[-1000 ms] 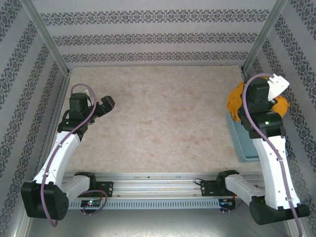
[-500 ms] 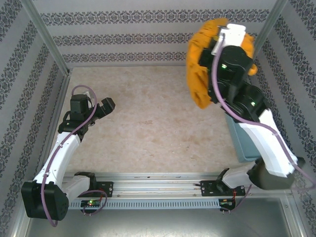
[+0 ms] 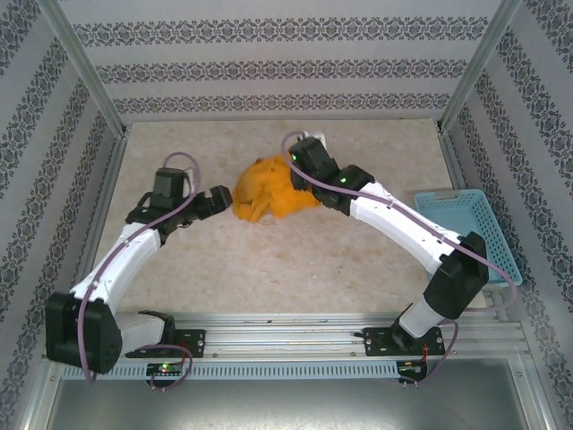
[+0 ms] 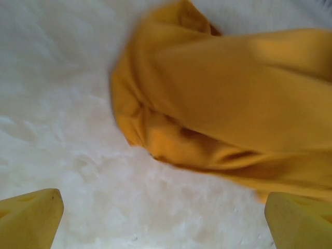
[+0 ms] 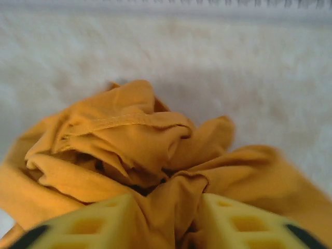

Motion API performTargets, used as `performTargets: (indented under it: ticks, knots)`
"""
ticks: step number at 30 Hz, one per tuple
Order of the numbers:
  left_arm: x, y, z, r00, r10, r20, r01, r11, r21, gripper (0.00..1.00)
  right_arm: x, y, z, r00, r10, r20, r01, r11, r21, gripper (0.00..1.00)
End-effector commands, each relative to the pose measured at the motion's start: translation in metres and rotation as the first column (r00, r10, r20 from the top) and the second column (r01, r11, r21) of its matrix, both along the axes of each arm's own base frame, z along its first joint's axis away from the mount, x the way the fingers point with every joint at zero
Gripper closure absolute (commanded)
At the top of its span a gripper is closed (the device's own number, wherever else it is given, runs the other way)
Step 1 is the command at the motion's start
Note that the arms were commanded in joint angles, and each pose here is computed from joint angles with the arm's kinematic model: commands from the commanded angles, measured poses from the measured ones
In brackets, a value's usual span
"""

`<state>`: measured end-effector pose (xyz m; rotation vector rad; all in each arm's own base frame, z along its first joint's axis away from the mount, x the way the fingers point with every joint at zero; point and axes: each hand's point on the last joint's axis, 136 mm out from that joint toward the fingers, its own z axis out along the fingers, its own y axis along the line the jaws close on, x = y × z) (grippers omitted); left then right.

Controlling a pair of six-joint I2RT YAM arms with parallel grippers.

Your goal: Fold the inside-out t-shirt

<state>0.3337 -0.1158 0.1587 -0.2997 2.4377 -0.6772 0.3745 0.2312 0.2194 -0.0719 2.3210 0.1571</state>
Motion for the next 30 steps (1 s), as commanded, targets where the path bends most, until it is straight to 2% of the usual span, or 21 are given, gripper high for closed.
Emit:
performTargets:
  ticks: [1,4,10,13,15,19,21,24,26,30]
  knots:
    - [-0.007,-0.021,-0.016,0.995,-0.076,-0.061,0.080,0.995,0.067,0.00,-0.018,-0.030,-0.018,0.992,-0.097,-0.078,0.107,0.985,0.132,0.46]
    - [0.000,-0.032,-0.033,0.992,-0.072,-0.101,0.078,0.995,0.061,0.00,-0.026,-0.054,-0.041,0.983,-0.130,-0.130,0.147,0.980,0.137,0.32]
    - [0.027,-0.032,-0.052,0.988,-0.031,-0.154,0.050,0.991,0.122,0.01,-0.017,-0.057,-0.064,0.975,-0.091,-0.203,0.128,0.976,0.178,0.24]
    - [0.043,-0.020,-0.054,0.988,0.018,-0.156,0.013,0.980,0.199,0.01,-0.001,-0.050,-0.076,0.964,-0.071,-0.255,0.134,0.961,0.240,0.23]
    - [0.057,0.001,-0.052,0.985,0.089,-0.148,-0.049,0.966,0.253,0.02,0.014,-0.036,-0.082,0.960,-0.029,-0.277,0.109,0.955,0.275,0.23]
    - [0.086,0.027,-0.053,0.972,0.165,-0.167,-0.139,0.978,0.154,0.08,0.047,-0.012,-0.088,0.947,0.027,-0.319,0.066,0.959,0.277,0.23]
    - [0.093,0.030,-0.061,0.962,0.177,-0.209,-0.145,0.977,0.157,0.10,0.066,-0.008,-0.097,0.939,0.010,-0.343,0.083,0.963,0.256,0.23]
    - [0.102,0.026,-0.077,0.952,0.188,-0.243,-0.155,0.977,0.147,0.13,0.087,-0.019,-0.113,0.931,-0.085,-0.354,0.139,0.981,0.131,0.23]
    - [0.104,0.029,-0.089,0.938,0.210,-0.274,-0.167,0.971,0.172,0.16,0.098,-0.021,-0.122,0.934,-0.101,-0.342,0.139,0.986,0.090,0.23]
    - [0.113,0.030,-0.110,0.926,0.218,-0.308,-0.168,0.969,0.181,0.22,0.108,-0.003,-0.144,0.915,-0.030,-0.401,0.107,0.979,0.173,0.24]
